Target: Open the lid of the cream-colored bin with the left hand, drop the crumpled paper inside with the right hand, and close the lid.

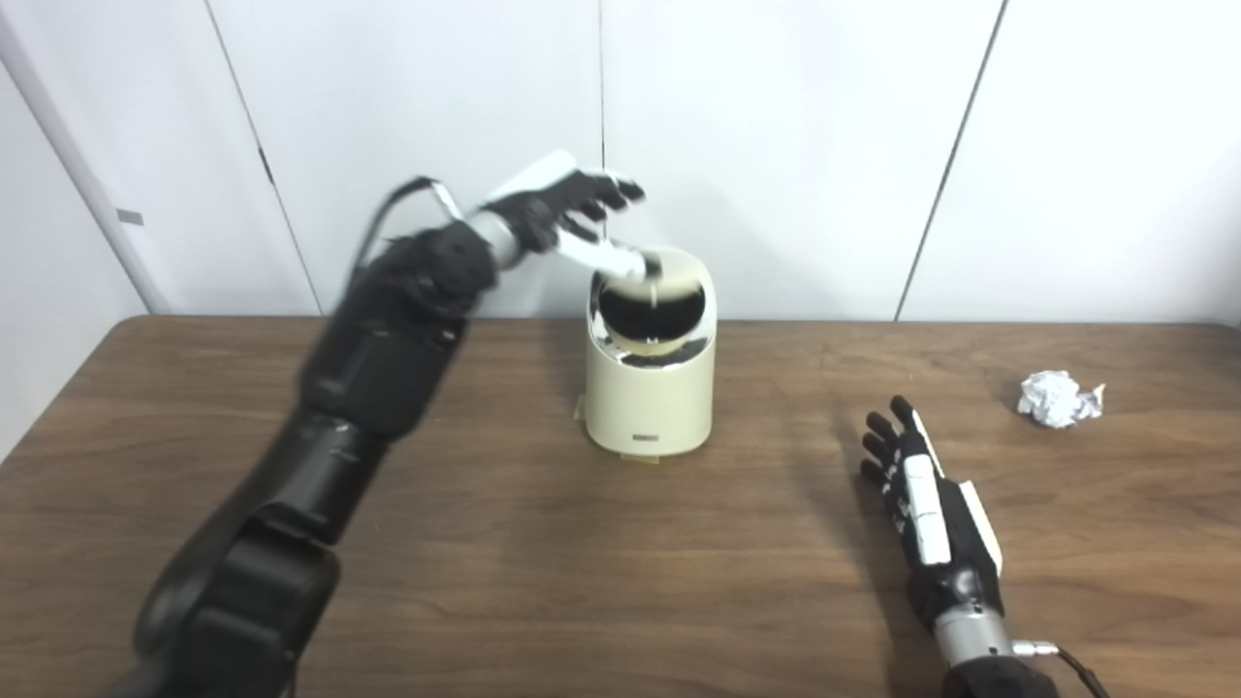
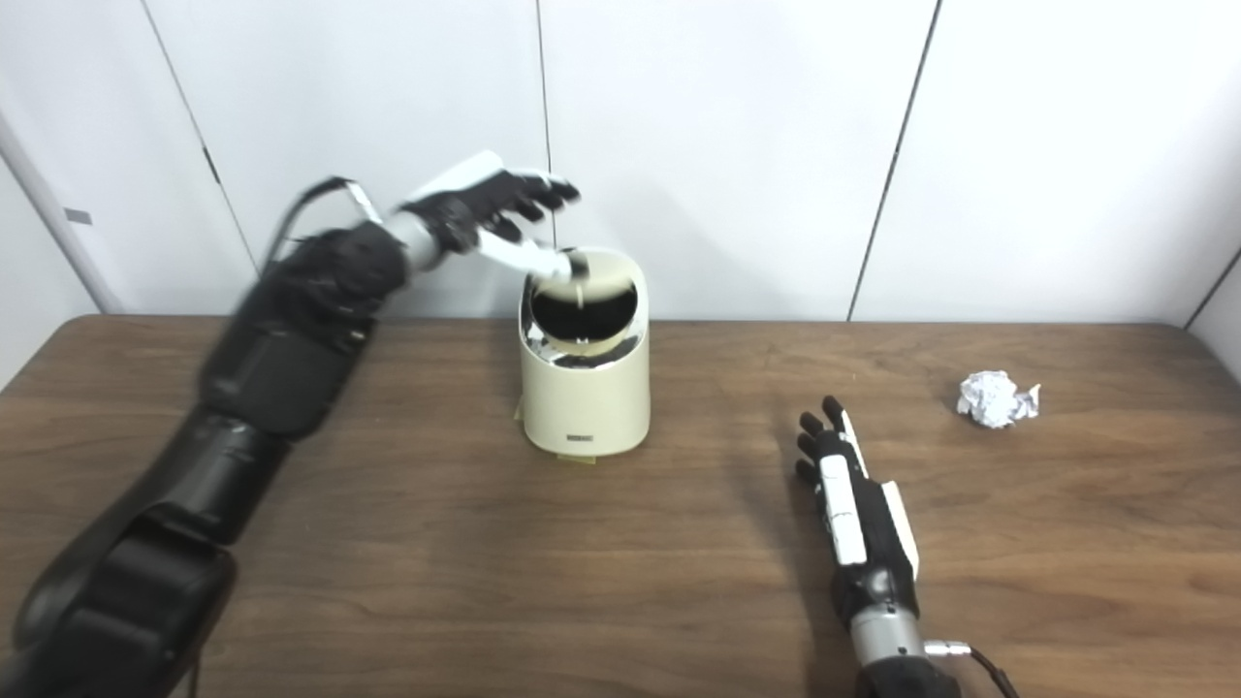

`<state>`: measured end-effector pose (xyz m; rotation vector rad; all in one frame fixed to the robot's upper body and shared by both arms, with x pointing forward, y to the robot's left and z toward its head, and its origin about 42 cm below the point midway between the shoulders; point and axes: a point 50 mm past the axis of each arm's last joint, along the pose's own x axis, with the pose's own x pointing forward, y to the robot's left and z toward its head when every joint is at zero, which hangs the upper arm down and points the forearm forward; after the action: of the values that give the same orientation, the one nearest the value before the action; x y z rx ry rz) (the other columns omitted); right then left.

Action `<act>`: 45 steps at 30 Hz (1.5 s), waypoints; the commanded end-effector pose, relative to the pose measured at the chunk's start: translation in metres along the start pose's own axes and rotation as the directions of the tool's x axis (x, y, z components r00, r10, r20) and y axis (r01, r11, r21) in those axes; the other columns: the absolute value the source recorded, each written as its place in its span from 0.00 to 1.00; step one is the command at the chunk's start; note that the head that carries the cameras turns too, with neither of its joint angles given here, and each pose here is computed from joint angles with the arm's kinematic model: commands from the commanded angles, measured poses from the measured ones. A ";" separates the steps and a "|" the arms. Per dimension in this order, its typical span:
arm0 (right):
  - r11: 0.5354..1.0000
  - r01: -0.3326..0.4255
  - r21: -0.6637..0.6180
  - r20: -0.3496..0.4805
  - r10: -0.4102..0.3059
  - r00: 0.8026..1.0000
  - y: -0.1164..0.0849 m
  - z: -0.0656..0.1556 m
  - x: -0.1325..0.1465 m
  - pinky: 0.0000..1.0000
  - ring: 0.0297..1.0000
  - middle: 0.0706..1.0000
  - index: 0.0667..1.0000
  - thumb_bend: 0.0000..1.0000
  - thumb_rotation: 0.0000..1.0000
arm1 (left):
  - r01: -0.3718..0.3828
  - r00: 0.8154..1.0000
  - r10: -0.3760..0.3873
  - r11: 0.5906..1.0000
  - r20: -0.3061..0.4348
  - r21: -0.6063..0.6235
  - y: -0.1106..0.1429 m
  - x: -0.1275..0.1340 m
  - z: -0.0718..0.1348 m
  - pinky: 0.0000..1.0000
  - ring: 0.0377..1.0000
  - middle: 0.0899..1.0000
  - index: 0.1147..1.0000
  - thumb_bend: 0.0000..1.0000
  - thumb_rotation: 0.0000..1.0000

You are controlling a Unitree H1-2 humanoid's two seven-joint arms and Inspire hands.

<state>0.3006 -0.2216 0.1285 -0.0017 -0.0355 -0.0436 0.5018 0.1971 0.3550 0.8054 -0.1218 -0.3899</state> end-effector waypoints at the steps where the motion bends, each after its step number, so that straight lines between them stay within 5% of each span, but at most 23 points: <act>1: 1.000 -0.004 0.008 0.087 0.004 0.996 0.001 0.019 0.009 0.92 0.94 0.93 0.98 0.55 0.97 | -0.083 0.996 0.085 0.995 0.034 -0.057 0.025 -0.017 0.002 0.84 0.85 0.84 0.86 0.67 0.33; 10: 1.000 0.004 0.016 0.090 -0.005 0.996 -0.005 0.019 0.010 0.93 0.95 0.94 0.98 0.55 0.95 | -0.233 0.967 0.255 0.853 -0.016 -0.466 -0.003 -0.087 -0.072 0.87 0.88 0.88 0.88 0.43 0.42; 13: 1.000 0.005 0.016 0.089 -0.006 0.996 -0.006 0.020 0.010 0.93 0.94 0.93 0.98 0.56 0.94 | -0.257 0.959 0.281 0.829 -0.026 -0.496 -0.017 -0.110 -0.089 0.93 0.92 0.91 0.93 0.36 0.57; 21: 0.999 0.034 0.002 0.110 -0.034 0.993 -0.017 0.027 0.013 0.92 0.92 0.94 0.96 0.53 0.91 | -0.368 0.923 0.369 0.778 -0.104 -0.509 -0.072 -0.168 -0.117 0.88 0.88 0.88 0.91 0.37 0.61; 24: 0.998 0.060 0.003 0.120 -0.059 0.991 -0.024 0.033 0.017 0.91 0.91 0.93 0.95 0.52 0.76 | -0.402 0.912 0.388 0.787 -0.133 -0.468 -0.097 -0.185 -0.121 0.84 0.88 0.88 0.91 0.41 0.65; 27: 0.996 0.082 -0.034 0.127 -0.077 0.989 -0.032 0.041 0.018 0.90 0.91 0.92 0.95 0.54 0.61 | -0.401 0.911 0.383 0.744 -0.151 -0.534 -0.120 -0.198 -0.120 0.97 0.94 0.92 0.94 0.46 0.68; 29: 0.991 0.108 -0.082 0.140 -0.096 0.986 -0.040 0.045 0.017 0.89 0.92 0.93 0.94 0.59 0.51 | -0.396 0.913 0.378 0.740 -0.150 -0.544 -0.130 -0.203 -0.118 0.97 0.94 0.92 0.95 0.47 0.67; 34: 0.915 0.246 -0.320 0.195 -0.191 0.962 -0.057 0.064 0.013 0.80 0.86 0.88 0.89 0.65 0.41 | -0.399 0.910 0.388 0.716 -0.149 -0.573 -0.144 -0.205 -0.122 0.91 0.94 0.93 0.97 0.53 0.58; 43: 0.805 0.408 -0.429 0.291 -0.305 0.907 -0.078 0.121 0.004 0.82 0.86 0.86 0.88 0.71 0.26 | -0.406 0.908 0.391 0.733 -0.150 -0.546 -0.144 -0.205 -0.131 0.93 0.95 0.94 0.98 0.50 0.55; 45: 0.751 0.452 -0.481 0.322 -0.327 0.888 -0.084 0.133 0.005 0.80 0.84 0.85 0.87 0.72 0.21 | -0.408 0.908 0.391 0.742 -0.151 -0.532 -0.144 -0.205 -0.133 0.93 0.95 0.93 0.98 0.49 0.55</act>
<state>0.2941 -0.3005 0.2275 -0.5190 -0.1316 -0.4261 0.2966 0.2753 0.1515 0.1522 -0.0531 0.0045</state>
